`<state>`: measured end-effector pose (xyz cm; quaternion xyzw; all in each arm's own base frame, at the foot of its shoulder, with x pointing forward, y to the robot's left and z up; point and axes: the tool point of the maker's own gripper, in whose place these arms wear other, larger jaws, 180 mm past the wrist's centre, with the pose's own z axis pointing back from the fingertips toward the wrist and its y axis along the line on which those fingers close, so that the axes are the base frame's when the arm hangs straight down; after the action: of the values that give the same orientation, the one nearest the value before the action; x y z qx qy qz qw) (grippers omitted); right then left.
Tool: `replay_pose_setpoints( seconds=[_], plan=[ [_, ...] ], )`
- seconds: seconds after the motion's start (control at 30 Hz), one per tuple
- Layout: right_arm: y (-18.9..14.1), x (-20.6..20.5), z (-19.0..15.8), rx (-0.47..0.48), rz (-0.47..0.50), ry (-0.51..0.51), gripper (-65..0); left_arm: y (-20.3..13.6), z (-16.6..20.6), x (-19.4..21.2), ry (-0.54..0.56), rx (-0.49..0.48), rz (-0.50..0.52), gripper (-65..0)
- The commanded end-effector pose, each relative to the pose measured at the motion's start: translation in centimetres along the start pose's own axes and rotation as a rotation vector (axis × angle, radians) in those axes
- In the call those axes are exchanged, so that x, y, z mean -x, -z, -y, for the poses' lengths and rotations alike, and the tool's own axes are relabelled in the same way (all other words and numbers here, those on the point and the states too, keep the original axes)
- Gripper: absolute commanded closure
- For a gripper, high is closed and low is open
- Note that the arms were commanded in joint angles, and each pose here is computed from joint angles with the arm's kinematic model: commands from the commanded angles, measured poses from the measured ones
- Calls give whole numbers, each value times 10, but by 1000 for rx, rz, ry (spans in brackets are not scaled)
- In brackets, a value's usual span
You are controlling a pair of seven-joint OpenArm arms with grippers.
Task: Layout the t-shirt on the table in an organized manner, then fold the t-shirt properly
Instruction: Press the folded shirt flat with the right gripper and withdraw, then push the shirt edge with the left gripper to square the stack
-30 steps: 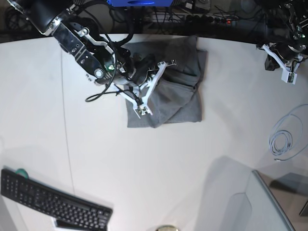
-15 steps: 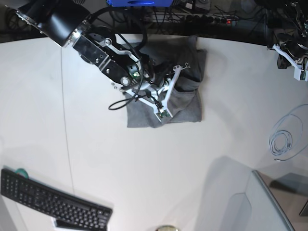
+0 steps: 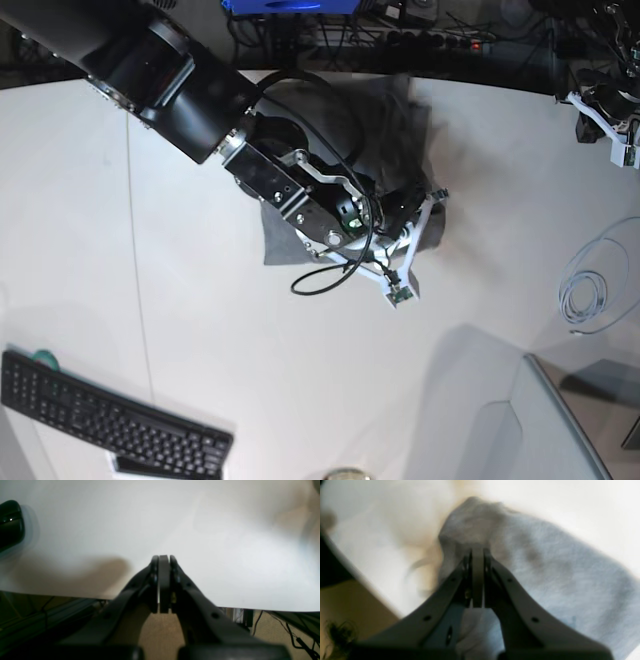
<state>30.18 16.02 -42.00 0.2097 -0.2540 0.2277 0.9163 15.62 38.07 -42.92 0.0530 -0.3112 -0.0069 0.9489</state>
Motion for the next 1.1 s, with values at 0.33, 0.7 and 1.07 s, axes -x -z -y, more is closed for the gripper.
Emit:
replay_pose_setpoints(
  seconds=[0.33,0.7,1.07],
  plan=[
    [-78,-24,26,19,108,-40,0,13,92,-14,145,212,26,0],
    [-152,56,128,216,173,253,0,-31,205,-71,314,342,113,0],
    [-153,110,120,157,89,237,0,-10,187,-88,258,304,126,-347]
  ],
)
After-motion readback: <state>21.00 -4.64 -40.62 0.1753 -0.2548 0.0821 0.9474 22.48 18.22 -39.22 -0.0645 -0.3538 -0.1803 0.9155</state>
